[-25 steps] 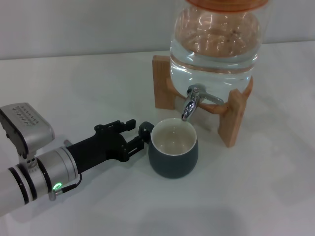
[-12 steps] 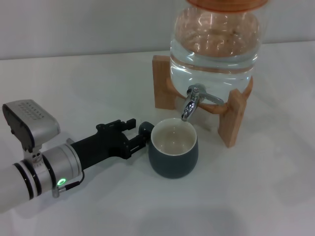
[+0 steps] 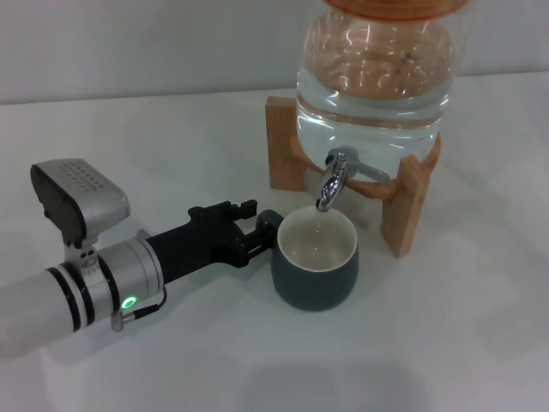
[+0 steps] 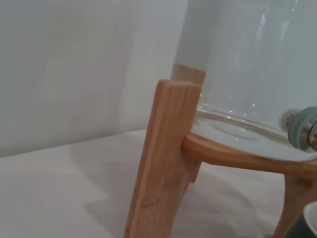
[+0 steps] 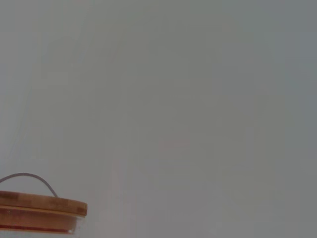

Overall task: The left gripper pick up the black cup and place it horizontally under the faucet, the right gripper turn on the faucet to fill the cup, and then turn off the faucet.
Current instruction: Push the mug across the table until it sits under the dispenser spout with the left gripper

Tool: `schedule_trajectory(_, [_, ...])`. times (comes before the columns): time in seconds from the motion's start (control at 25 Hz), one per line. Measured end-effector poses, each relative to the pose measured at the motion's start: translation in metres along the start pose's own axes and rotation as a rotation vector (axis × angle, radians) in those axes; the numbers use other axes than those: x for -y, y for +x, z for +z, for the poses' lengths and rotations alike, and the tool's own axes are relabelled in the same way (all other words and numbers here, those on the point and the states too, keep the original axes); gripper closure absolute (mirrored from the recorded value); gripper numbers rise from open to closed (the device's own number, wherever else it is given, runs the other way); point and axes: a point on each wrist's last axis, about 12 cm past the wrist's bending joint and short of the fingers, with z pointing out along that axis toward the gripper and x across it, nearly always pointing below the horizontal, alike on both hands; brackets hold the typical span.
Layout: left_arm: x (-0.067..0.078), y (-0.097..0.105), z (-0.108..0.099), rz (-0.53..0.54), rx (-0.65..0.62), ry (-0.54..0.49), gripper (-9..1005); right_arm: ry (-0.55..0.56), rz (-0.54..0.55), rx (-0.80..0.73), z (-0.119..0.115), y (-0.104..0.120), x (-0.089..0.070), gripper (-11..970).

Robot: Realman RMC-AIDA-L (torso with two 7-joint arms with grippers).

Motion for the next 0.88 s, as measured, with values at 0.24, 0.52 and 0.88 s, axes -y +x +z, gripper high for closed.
schedule_trajectory(0.24, [-0.0009,-0.0051,0.0051,-0.001,0.002,-0.009,476,-0.003,0.001,0.000,-0.0015,-0.0001,-0.0007,149])
schedule_trajectory(0.52, [-0.0070,-0.0084,0.0081,-0.010,-0.016,-0.049,477,-0.005,0.006,-0.001,-0.0028,0.0005,-0.0018,149])
schedule_trajectory(0.88, [-0.0069,-0.0093,0.0080,-0.003,-0.020,-0.037,476,-0.012,0.009,0.002,-0.0056,0.0001,-0.0033,150])
